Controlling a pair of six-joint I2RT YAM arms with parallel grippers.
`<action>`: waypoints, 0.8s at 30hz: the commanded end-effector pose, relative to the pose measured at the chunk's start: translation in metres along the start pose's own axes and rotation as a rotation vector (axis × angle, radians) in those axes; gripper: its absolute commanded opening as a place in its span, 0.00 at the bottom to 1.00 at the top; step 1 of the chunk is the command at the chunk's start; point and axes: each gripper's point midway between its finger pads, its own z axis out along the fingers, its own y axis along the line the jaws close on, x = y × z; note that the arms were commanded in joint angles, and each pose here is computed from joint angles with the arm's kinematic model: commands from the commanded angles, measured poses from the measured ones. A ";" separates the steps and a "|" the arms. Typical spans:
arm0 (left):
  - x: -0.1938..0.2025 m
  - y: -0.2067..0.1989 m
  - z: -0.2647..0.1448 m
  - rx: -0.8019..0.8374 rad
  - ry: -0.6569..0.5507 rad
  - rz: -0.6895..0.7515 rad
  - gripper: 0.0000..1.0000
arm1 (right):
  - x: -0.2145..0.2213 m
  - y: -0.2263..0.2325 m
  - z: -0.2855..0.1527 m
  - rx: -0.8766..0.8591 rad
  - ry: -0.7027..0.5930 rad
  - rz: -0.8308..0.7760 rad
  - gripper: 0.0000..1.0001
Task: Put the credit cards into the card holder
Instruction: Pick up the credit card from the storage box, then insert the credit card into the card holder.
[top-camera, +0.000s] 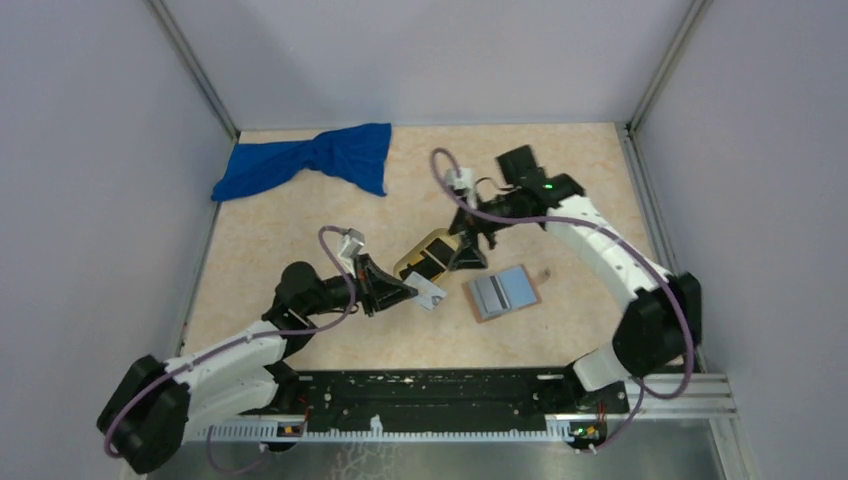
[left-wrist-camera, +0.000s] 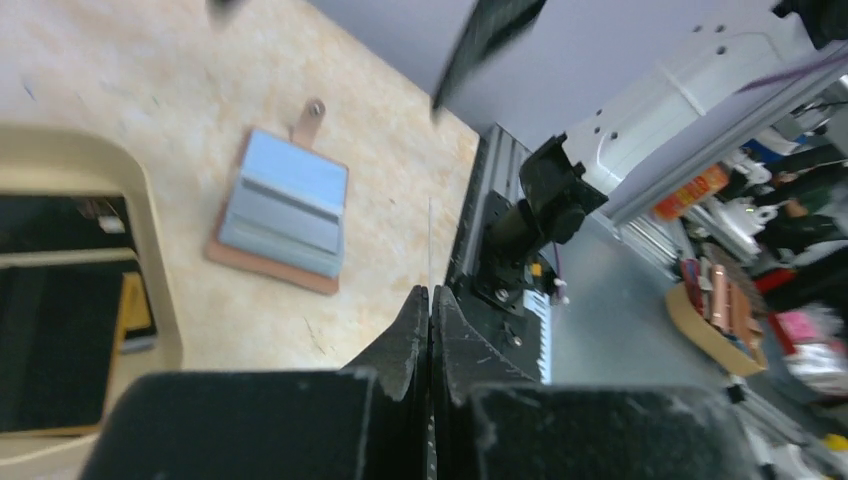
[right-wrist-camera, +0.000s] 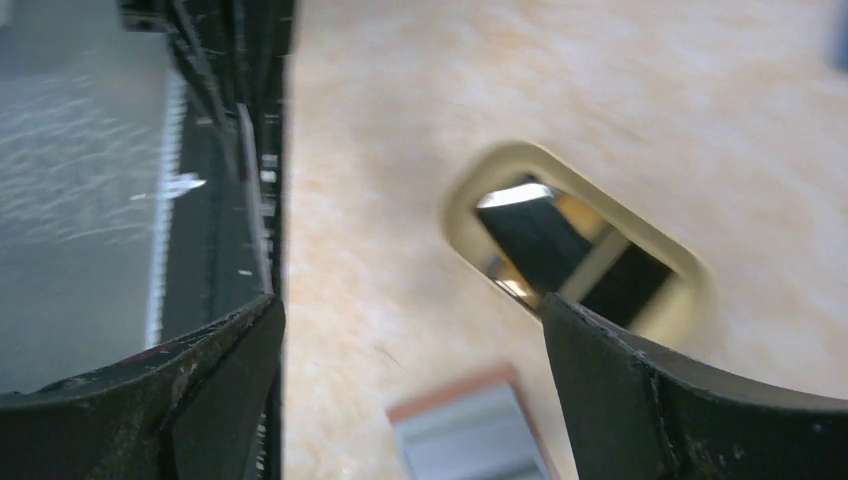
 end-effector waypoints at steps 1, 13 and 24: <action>0.014 -0.011 0.017 0.105 0.030 -0.195 0.00 | -0.015 -0.047 -0.105 0.475 -0.206 -0.021 0.99; 0.069 0.022 0.126 0.022 0.156 -0.461 0.00 | 0.132 -0.089 -0.154 0.746 0.035 0.297 0.81; 0.116 0.070 0.163 -0.194 0.268 -0.559 0.00 | 0.159 -0.096 -0.150 0.726 0.042 0.383 0.74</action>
